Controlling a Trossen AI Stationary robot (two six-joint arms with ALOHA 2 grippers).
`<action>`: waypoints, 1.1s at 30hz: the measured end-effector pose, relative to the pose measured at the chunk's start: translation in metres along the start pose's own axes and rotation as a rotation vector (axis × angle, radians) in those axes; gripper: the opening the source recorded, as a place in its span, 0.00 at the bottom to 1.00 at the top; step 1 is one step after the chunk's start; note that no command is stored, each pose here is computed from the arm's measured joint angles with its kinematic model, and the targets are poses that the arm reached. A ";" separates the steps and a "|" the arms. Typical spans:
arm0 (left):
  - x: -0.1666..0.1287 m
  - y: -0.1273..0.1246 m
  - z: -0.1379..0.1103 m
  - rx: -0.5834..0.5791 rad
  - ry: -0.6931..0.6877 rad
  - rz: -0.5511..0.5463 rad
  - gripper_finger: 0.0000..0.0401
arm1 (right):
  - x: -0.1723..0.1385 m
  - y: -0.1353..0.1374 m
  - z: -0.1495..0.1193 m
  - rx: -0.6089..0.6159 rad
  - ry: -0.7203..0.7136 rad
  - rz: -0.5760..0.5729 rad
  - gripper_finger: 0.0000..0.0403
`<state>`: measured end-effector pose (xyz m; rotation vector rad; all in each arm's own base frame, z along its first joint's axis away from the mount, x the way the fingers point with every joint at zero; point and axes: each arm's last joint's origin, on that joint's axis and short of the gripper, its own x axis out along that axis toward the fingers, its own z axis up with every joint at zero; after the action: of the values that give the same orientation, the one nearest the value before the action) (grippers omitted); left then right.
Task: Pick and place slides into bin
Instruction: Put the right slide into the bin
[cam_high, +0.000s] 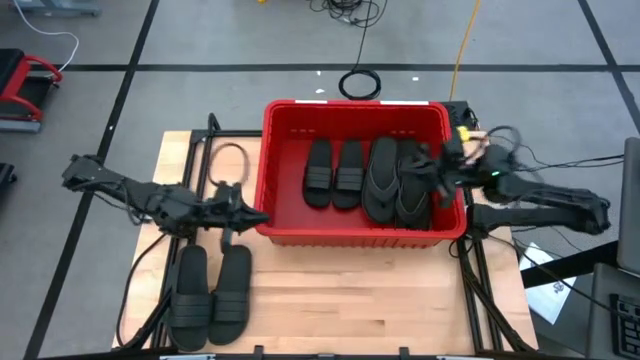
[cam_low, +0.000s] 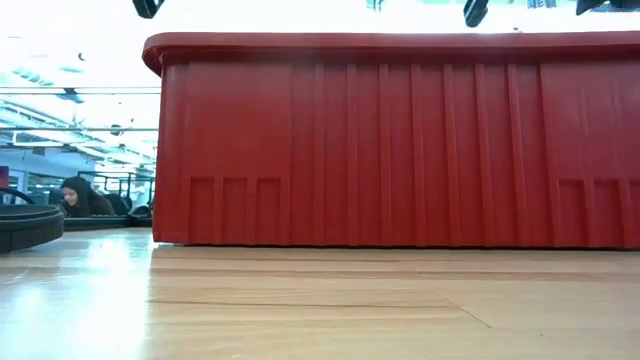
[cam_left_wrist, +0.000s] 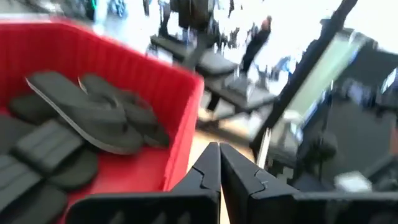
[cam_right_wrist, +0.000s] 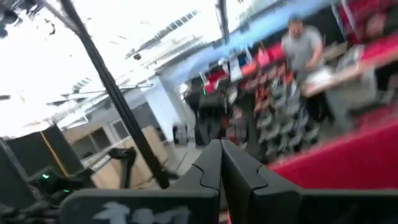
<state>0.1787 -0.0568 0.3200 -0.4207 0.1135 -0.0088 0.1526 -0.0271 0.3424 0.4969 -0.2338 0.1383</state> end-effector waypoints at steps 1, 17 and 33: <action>-0.005 -0.001 0.001 -0.017 -0.034 0.000 0.01 | 0.005 -0.004 -0.010 0.043 0.017 0.001 0.00; -0.022 0.008 -0.001 -0.099 -0.166 0.136 0.02 | 0.037 -0.014 -0.037 -0.071 0.058 0.065 0.07; -0.019 -0.030 -0.007 -0.179 0.120 -0.178 0.01 | -0.003 -0.001 -0.029 -0.205 0.210 0.058 0.01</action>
<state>0.1596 -0.0860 0.3281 -0.6086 0.1953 -0.2008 0.1559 -0.0142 0.3163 0.2688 -0.0554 0.2196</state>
